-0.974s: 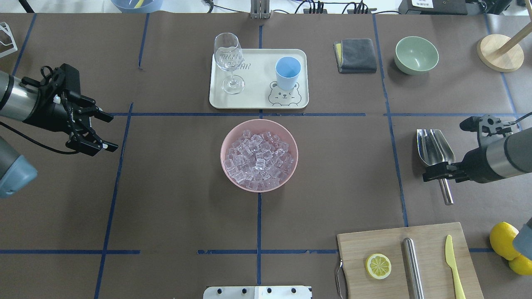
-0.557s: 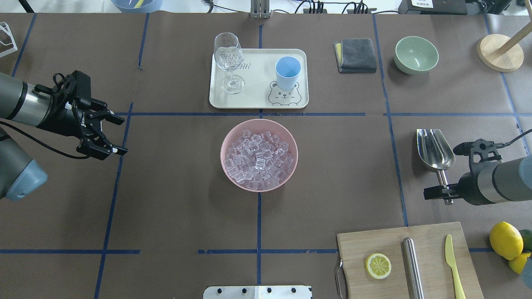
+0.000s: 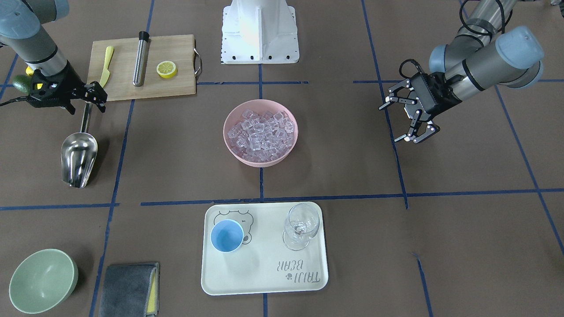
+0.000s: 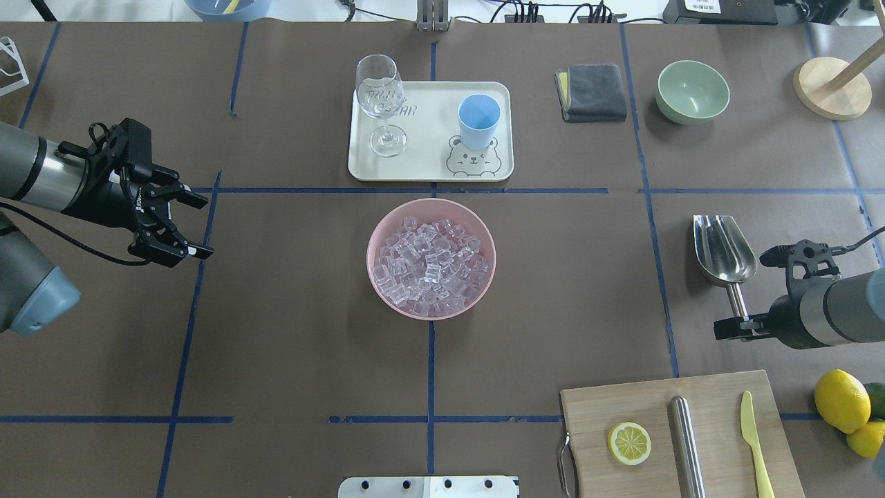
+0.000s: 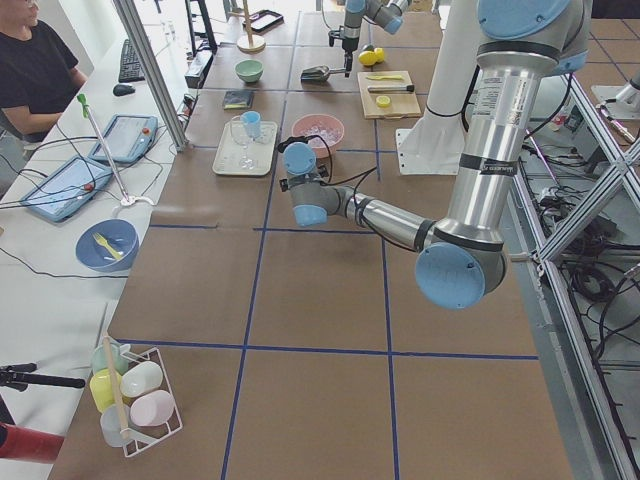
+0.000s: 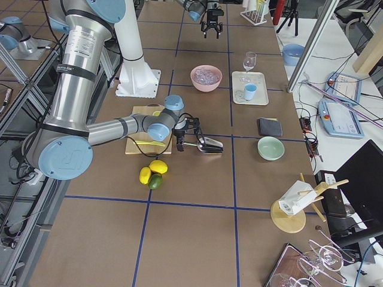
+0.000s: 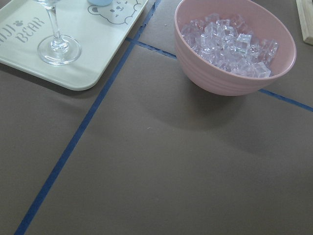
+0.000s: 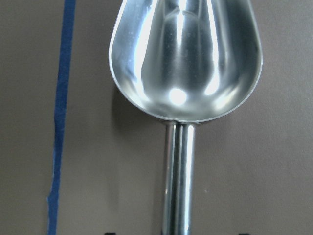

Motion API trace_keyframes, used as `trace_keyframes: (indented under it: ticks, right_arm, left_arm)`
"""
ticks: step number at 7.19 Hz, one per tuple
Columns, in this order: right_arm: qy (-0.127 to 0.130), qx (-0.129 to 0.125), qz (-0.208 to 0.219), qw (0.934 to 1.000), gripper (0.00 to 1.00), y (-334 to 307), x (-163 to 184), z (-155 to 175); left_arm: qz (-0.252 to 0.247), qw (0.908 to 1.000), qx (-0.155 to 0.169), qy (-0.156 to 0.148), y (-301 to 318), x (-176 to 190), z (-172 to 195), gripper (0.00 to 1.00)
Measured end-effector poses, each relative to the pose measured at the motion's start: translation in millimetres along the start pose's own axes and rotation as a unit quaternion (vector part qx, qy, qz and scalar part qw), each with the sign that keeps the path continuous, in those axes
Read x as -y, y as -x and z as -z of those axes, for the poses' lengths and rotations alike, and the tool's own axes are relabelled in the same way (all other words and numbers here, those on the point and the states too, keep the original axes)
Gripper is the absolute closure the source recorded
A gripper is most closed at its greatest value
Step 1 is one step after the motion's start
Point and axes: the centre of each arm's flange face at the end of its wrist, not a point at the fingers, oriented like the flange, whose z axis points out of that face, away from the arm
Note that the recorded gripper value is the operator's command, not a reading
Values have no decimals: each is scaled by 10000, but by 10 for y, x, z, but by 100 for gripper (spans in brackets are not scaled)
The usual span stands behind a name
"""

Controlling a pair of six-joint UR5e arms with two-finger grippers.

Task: Put ice in cup with scoop
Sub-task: 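Lower the right gripper onto the metal scoop handle and close it, then carry the scoop over the pink bowl while the left gripper hovers nearby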

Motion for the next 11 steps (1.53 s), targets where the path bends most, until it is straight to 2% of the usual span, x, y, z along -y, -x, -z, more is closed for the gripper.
trace_keyframes:
  ticks: [1,2,3,5,7,9,11]
  right_arm:
    - [4,7,9,10000,65,29,26,-43]
    - [-3,17,20,10000,74,62,57,-82]
    - [-14,19,22,10000,99,80,74,-102]
    - [-53,72,35,10000,100,120,97,-60]
    - [-131,237,230,9994,100,231,105,112]
    - [-320,596,643,9956,100,506,99,479]
    - [-297,1083,920,9894,100,724,139,859]
  left_arm:
    - [5,10000,1,8,6,-8,-5,0]
    - [8,10000,2,12,10,-10,-8,0]
    - [12,10000,4,16,13,-13,-10,0]
    - [13,10000,4,17,15,-13,-12,0]
    - [-12,10000,-4,2,18,23,-26,0]
    - [-101,9999,-19,-35,21,197,-202,0]
    - [-314,9993,149,-128,-166,464,-639,0]
